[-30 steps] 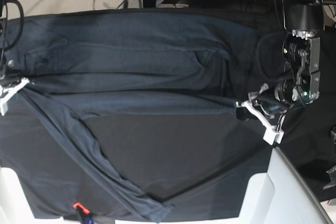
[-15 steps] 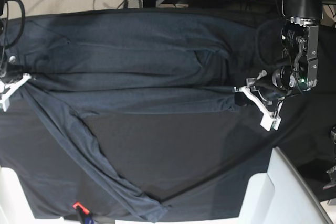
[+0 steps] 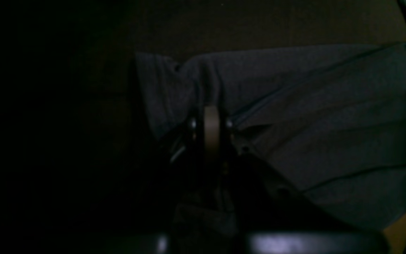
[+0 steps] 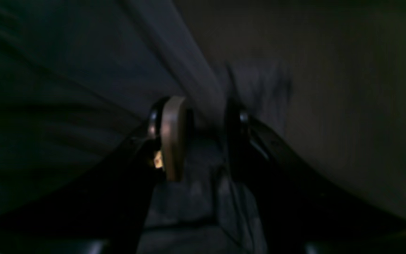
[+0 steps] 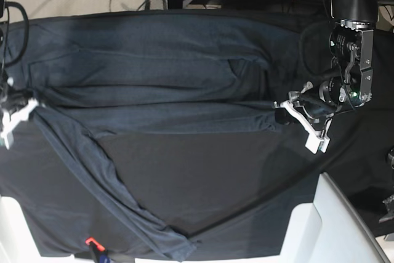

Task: Fold the T-shirt properly
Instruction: 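Hold the shirt with both grippers and pull the fabric taut, then drag the sleeve with the right gripper toward the collar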

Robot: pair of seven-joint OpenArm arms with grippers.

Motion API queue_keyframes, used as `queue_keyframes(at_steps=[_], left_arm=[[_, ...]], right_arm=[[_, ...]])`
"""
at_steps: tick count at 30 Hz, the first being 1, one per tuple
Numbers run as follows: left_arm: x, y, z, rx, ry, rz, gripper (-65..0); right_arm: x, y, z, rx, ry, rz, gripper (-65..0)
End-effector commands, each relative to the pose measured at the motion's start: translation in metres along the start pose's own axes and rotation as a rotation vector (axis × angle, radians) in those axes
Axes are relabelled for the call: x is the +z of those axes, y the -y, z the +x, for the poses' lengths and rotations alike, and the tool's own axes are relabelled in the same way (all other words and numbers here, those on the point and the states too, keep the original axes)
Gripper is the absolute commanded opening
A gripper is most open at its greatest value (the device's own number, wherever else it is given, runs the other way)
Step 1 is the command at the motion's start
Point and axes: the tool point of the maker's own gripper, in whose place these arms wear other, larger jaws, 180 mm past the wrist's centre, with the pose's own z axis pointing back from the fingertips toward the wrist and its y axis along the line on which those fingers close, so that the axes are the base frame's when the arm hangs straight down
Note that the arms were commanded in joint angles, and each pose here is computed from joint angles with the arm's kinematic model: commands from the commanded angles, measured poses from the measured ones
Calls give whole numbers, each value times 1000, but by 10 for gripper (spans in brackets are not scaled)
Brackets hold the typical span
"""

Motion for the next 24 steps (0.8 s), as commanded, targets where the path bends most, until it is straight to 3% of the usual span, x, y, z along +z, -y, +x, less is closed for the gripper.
queue_keyframes(at_steps=[1,4,11,24], left_arm=[[5,0,18,-17,48,-4,-650],[5,0,18,-17,48,-4,-650],[4,-1,18,-13,47,-2,-650],[0,-8,7,14,19,8,-650]], right_arm=[[8,4,27,24,69,-6,-459],[10,1,55,29,124,1,-455],[-50,-7,36,53,-87,8,-453],[-74,-4,32,51,-72,-12,-453]])
